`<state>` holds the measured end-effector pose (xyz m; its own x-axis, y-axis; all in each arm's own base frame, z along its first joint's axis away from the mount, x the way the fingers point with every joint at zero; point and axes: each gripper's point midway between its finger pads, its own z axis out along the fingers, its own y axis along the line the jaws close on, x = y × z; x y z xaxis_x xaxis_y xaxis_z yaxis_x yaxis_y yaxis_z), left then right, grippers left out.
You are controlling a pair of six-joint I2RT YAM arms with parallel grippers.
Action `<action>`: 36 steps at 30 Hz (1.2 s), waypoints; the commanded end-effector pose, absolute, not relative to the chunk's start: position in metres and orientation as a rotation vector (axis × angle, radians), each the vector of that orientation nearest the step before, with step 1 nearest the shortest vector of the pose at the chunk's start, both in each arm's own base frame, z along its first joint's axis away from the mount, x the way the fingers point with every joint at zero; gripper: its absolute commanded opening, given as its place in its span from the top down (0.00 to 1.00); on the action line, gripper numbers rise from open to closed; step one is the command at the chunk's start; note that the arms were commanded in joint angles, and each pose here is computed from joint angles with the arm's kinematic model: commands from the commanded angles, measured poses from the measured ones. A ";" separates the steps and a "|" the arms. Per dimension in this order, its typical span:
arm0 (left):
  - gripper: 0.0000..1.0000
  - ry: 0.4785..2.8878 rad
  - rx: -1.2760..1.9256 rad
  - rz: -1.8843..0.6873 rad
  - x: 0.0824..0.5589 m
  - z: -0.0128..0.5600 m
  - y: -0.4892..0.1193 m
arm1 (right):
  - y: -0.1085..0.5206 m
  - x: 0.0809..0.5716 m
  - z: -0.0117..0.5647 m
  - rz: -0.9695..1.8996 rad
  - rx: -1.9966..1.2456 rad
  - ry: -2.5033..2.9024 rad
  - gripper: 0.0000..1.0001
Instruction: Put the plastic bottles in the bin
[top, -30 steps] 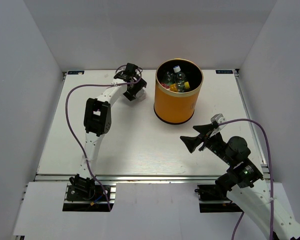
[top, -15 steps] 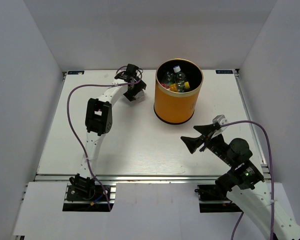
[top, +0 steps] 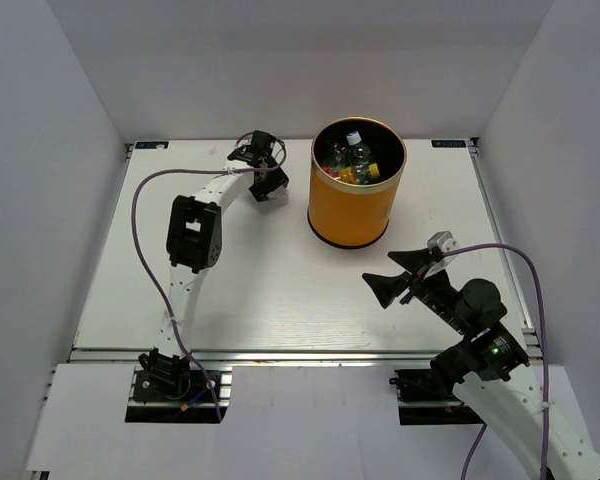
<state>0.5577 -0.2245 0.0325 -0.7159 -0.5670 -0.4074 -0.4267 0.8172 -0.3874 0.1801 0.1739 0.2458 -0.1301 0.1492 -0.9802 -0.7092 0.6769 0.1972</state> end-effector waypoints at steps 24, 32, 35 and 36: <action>1.00 1.406 0.543 -0.985 0.398 0.417 -0.291 | 0.171 0.194 0.241 0.740 -0.435 1.552 1.00; 1.00 1.394 0.714 -1.148 0.397 0.402 -0.360 | 0.169 0.196 0.239 0.728 -0.420 1.560 1.00; 1.00 1.391 0.724 -1.151 0.399 0.395 -0.381 | 0.170 0.196 0.236 0.732 -0.426 1.567 1.00; 0.99 1.389 0.726 -1.141 0.400 0.398 -0.388 | 0.170 0.196 0.236 0.731 -0.424 1.565 1.00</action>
<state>0.4182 -0.3753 0.3483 -0.2698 -0.1442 -0.9521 0.8648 0.3985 -0.3054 0.1933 0.1701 0.2280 -0.1694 0.1268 -0.9773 -0.6568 0.7249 0.2079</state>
